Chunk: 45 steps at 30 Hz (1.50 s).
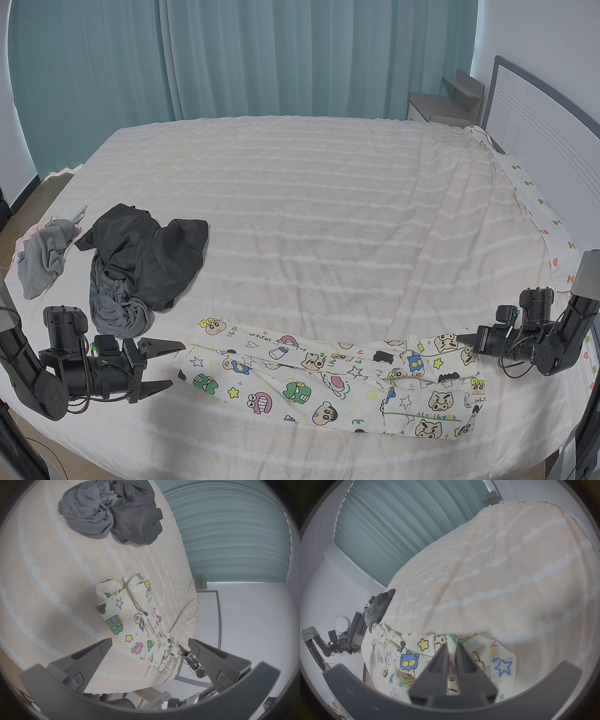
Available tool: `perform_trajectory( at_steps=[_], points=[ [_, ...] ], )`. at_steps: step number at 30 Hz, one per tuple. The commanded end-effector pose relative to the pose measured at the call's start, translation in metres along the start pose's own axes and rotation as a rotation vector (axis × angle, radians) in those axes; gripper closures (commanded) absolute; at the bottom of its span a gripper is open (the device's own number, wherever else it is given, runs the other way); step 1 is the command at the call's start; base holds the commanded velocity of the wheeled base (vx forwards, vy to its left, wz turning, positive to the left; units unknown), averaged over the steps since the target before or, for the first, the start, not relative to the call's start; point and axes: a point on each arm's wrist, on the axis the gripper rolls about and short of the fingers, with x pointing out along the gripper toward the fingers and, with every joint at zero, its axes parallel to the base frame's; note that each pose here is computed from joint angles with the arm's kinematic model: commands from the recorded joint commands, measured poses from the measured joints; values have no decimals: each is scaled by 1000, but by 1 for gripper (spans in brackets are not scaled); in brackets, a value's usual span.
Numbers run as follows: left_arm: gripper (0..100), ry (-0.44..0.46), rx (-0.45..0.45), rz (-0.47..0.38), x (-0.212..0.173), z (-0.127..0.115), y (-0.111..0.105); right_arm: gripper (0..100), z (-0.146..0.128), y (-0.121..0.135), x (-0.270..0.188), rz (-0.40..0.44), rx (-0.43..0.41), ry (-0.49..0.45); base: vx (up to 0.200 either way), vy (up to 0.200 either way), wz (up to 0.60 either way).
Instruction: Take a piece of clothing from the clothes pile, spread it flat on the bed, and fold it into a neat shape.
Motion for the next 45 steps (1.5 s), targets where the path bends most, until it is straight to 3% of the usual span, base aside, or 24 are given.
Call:
perform_trajectory(
  at_steps=[1,8,16,17,23,27,30,34,39,40,45],
  points=[
    [0,2,-5,4,1,0,1,100,-2,2,-5,-1,1,1,0,0,0],
    [0,5,-7,6,0,-1,2,100,6,3,-23,-7,-7,-74,0,0,0],
    [0,6,-8,7,0,-2,2,100,-6,-8,-14,-28,26,-23,0,0,0],
    [0,6,-8,7,0,-2,2,0,-8,-9,-12,-29,28,-14,0,0,0],
    [0,7,-12,9,0,-2,2,0,-9,-9,-11,-37,28,-15,0,0,0],
    [0,9,-14,11,1,-2,3,0,13,-15,-27,-84,13,-138,0,0,0],
    [0,8,-11,10,1,-1,3,0,35,-3,-49,-72,-34,-246,0,0,0],
    [0,11,-10,9,2,-2,3,0,50,31,-62,-3,-101,-310,0,0,0],
    [0,12,-12,11,2,-2,3,0,40,60,-54,68,-112,-203,0,0,0],
    [0,12,-12,11,2,-2,3,0,31,76,-38,109,-120,-119,0,0,0],
    [0,13,-13,12,1,-2,3,0,7,86,17,93,-87,9,0,0,0]
  ],
)
